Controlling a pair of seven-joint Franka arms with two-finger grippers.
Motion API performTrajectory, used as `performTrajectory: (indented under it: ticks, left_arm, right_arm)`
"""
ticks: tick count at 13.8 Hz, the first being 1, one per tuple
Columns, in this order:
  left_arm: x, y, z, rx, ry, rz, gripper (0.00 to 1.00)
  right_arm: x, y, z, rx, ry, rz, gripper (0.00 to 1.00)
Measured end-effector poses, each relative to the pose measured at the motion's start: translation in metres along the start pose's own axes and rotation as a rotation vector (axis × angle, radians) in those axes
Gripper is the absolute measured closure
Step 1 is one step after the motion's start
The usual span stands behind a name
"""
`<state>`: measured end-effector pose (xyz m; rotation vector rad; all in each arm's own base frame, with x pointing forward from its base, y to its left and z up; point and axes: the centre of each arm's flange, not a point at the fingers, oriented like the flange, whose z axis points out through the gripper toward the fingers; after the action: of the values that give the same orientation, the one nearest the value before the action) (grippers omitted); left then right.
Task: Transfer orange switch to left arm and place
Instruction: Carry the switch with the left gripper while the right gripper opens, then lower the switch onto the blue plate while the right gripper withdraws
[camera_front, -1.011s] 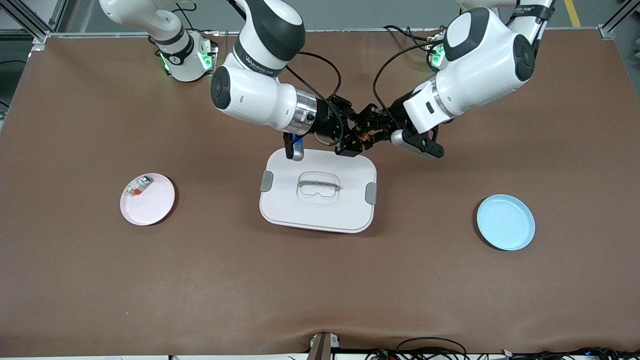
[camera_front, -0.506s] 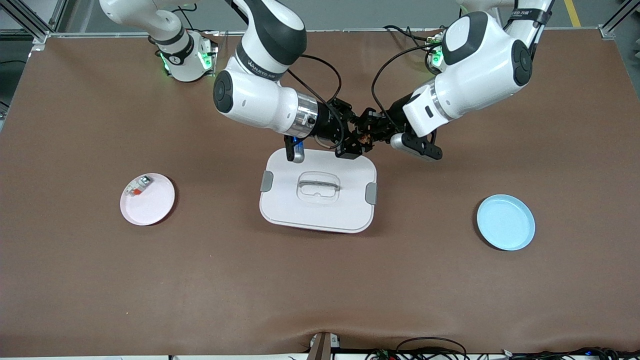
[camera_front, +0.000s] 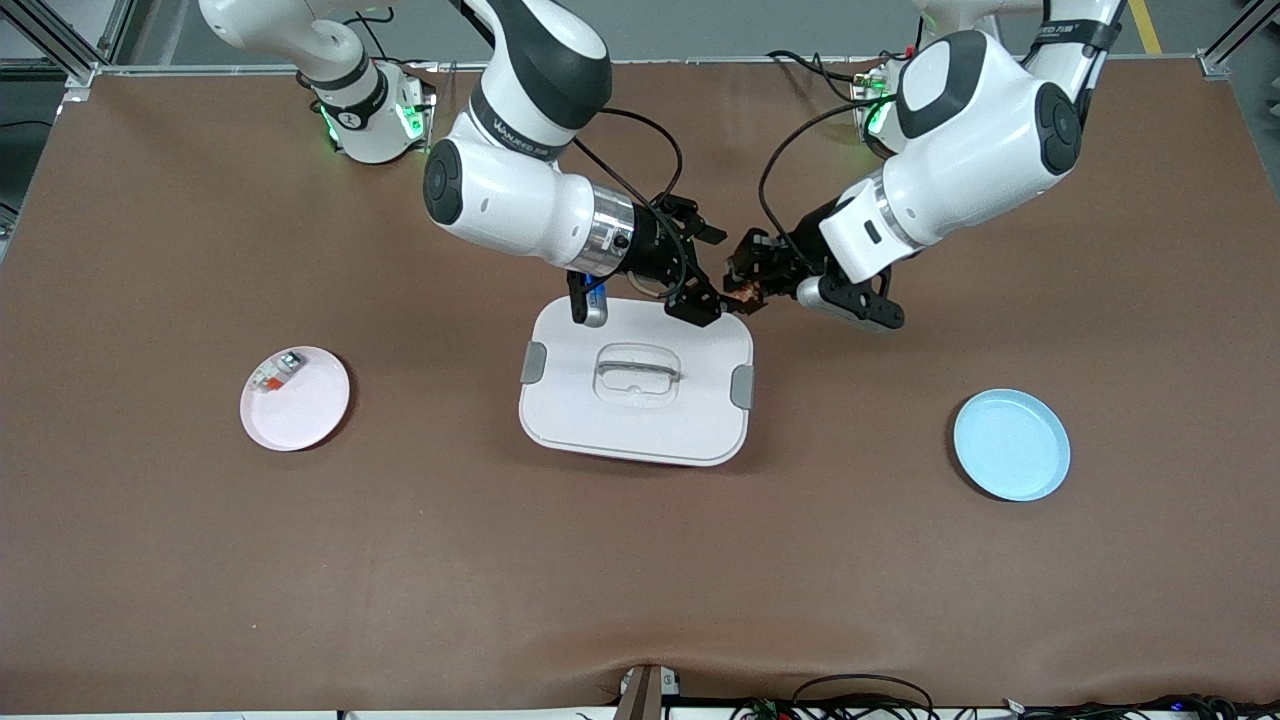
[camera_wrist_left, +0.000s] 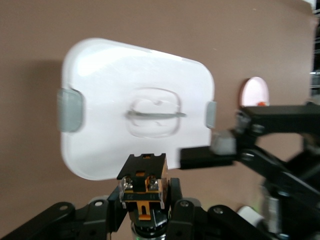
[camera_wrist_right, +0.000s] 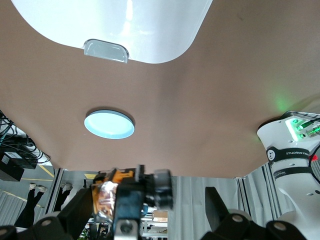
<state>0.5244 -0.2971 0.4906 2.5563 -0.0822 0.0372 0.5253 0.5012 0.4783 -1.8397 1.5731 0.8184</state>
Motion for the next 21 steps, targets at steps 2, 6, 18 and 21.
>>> performTrajectory:
  ticks: [2,6,18,21]
  left_arm:
    - [0.011,-0.020,-0.012,0.059,0.029,0.010,0.63]
    - [0.032,-0.066,-0.041,0.193,0.089,0.034,0.63]
    - [0.060,-0.243,-0.097,0.435,-0.015,0.390,0.63]
    - [0.063,-0.286,-0.084,0.491,-0.128,0.554,0.63]
  right_arm:
    - [0.002,-0.002,-0.002,0.001,0.001,0.002,0.00]
    - [0.003,-0.006,-0.014,-0.018,0.005,-0.005,0.00]
    - [0.083,-0.006,-0.135,-0.272,0.222,-0.507,0.00]
    - [0.128,0.000,-0.166,-0.307,0.243,-0.635,0.00]
